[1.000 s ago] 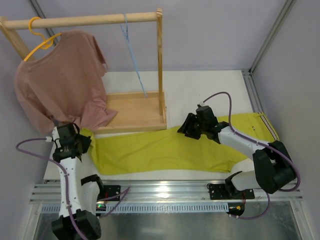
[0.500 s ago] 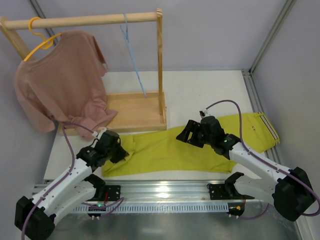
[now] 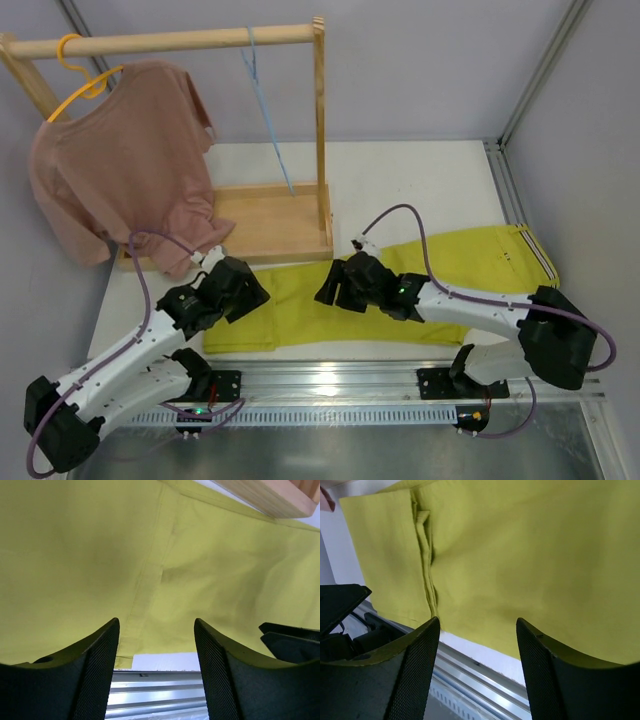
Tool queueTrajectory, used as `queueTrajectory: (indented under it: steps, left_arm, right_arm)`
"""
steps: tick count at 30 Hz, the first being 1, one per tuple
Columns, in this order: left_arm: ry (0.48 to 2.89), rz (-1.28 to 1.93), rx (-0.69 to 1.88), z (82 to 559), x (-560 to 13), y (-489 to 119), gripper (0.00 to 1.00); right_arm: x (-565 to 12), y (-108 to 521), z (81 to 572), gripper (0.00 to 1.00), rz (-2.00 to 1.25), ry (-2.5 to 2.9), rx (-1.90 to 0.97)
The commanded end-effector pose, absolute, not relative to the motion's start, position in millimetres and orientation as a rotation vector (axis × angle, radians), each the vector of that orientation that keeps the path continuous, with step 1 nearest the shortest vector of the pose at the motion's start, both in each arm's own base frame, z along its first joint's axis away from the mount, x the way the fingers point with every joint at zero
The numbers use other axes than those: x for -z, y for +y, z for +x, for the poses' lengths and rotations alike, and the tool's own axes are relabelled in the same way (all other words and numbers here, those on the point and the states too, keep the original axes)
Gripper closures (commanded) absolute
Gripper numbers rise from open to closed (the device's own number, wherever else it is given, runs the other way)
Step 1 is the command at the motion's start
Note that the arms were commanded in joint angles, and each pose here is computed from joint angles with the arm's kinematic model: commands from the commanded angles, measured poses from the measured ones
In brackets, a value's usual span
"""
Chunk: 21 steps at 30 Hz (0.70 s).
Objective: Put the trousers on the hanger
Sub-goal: Fold the trousers
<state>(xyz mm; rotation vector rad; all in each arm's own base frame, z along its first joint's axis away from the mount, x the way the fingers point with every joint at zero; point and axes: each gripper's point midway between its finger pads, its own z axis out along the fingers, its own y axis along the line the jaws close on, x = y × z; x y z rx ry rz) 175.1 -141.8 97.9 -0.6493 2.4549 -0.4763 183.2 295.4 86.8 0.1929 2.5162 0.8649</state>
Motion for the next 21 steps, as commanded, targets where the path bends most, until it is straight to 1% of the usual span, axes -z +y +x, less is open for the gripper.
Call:
queueTrajectory:
  steps: [1, 6, 7, 9, 11, 12, 16, 19, 21]
  left_arm:
    - [2.466, -0.616, 0.302, 181, -96, -123, 0.39]
    - [2.465, -0.565, 0.279, 182, -101, -111, 0.4]
    - [2.476, -0.57, 0.279, 181, -97, -109, 0.4]
    - [2.537, -0.588, 0.303, 173, -85, -110, 0.42]
    - [2.543, -0.611, 0.331, 169, -82, -112, 0.44]
    - [2.535, -0.629, 0.35, 168, -83, -112, 0.44]
    - [2.47, -0.655, 0.411, 173, -89, -115, 0.43]
    - [2.534, -0.626, 0.447, 170, -78, -126, 0.45]
    - [2.605, -0.592, 0.484, 165, -63, -137, 0.45]
  right_arm:
    - [-124, 354, 207, 0.35, 0.207, 2.357, -0.985]
    - [-118, 411, 207, 0.35, 0.161, 2.358, -1.047]
    - [-104, 416, 205, 0.36, 0.155, 2.386, -1.025]
    - [-99, 430, 204, 0.38, 0.154, 2.382, -1.056]
    - [-83, 440, 201, 0.4, 0.136, 2.41, -1.062]
    - [-86, 447, 203, 0.4, 0.129, 2.398, -1.077]
    - [-65, 448, 205, 0.4, 0.124, 2.425, -1.002]
    - [-54, 434, 201, 0.41, 0.148, 2.427, -0.974]
    - [-56, 421, 196, 0.43, 0.171, 2.405, -0.996]
